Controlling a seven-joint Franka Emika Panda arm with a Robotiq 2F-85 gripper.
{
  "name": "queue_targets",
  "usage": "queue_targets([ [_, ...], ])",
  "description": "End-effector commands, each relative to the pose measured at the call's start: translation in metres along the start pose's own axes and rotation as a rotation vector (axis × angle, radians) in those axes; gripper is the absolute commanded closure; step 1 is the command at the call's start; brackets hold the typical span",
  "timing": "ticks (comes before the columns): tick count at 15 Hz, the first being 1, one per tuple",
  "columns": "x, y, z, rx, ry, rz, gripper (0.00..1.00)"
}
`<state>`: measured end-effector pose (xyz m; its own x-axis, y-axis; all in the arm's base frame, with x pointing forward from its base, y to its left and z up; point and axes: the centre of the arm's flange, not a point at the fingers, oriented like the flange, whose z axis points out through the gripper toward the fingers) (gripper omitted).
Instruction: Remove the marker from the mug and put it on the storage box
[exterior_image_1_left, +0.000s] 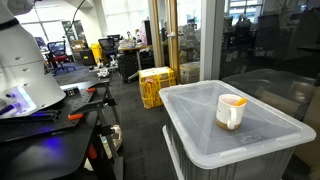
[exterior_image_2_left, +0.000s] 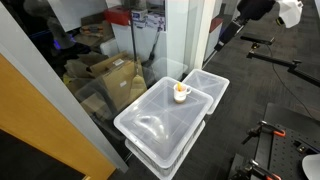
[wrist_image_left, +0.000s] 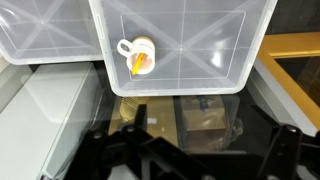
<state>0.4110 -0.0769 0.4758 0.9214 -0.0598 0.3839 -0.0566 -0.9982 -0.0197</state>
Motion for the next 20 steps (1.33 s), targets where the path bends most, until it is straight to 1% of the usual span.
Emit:
queue_targets([
  [1, 0.008, 0.008, 0.03, -0.074, 0.083, 0.026, 0.0],
  [4, 0.015, 0.02, 0.05, -0.118, 0.138, 0.055, 0.0],
  [8, 0.022, 0.036, 0.079, -0.151, 0.173, 0.101, 0.0],
  [15, 0.026, 0.055, 0.127, -0.162, 0.169, 0.143, 0.0],
  [20, 0.03, 0.064, 0.161, -0.166, 0.141, 0.154, 0.0],
])
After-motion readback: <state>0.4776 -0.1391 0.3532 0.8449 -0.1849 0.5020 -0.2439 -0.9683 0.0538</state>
